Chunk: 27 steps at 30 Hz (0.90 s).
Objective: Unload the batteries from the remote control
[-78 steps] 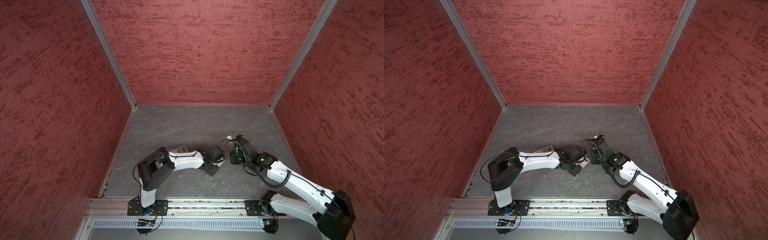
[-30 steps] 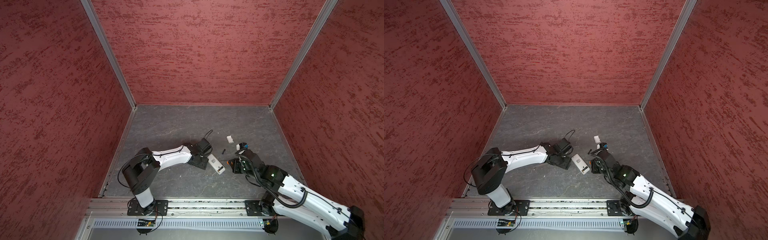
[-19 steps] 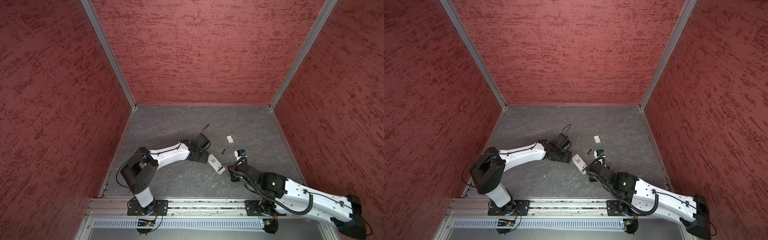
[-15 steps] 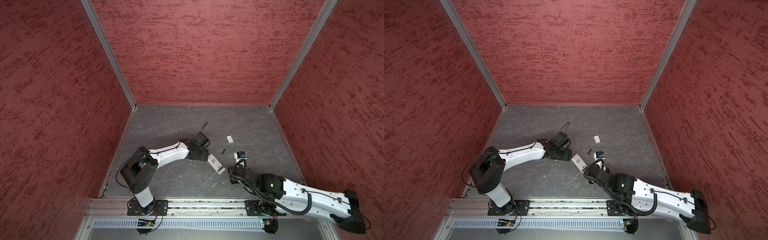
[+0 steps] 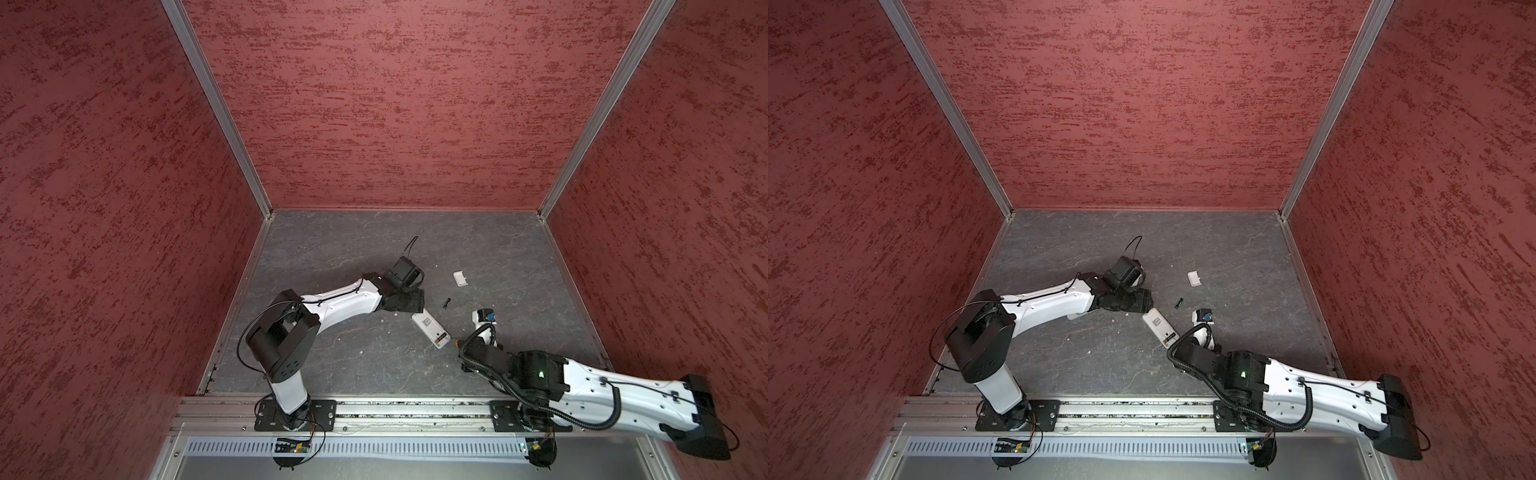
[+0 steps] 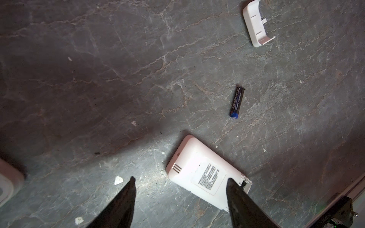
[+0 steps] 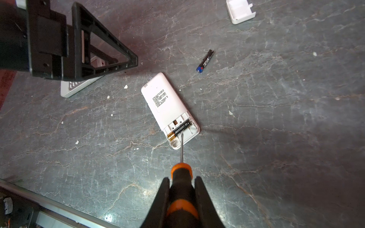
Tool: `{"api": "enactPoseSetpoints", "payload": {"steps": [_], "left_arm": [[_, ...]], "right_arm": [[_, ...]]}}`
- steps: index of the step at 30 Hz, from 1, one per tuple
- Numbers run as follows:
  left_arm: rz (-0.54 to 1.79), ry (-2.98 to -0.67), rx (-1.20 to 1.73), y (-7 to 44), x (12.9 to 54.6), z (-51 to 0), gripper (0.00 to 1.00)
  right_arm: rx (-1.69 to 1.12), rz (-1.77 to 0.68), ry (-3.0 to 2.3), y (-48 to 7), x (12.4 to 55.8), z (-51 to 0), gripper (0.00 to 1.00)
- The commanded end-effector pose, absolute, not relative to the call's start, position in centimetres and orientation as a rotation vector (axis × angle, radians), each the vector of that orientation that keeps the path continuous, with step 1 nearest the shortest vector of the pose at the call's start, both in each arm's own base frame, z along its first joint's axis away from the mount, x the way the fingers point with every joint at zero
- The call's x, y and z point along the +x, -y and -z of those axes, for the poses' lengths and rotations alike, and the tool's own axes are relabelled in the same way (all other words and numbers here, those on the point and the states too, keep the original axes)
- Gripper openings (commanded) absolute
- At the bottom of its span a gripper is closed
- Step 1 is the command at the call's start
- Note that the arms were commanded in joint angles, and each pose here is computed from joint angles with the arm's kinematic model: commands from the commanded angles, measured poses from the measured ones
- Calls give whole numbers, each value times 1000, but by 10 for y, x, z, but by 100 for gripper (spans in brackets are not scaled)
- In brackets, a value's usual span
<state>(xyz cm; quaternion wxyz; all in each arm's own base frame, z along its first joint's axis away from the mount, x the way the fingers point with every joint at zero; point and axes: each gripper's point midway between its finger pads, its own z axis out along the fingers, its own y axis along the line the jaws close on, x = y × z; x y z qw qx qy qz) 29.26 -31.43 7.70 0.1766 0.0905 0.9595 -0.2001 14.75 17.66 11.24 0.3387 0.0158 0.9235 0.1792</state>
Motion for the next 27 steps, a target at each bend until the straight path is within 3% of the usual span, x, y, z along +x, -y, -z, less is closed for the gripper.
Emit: {"api": "enactPoseSetpoints", "payload": {"steps": [1,27], "left_arm": [[598,-2704,258,321,300,-79,72],[603,-2740,273,323,295,-62,68]], "right_arm": [[133,-519,-2387,-181,150,-109,0],[152,-585,-2284,-191,162,-87,0]]}}
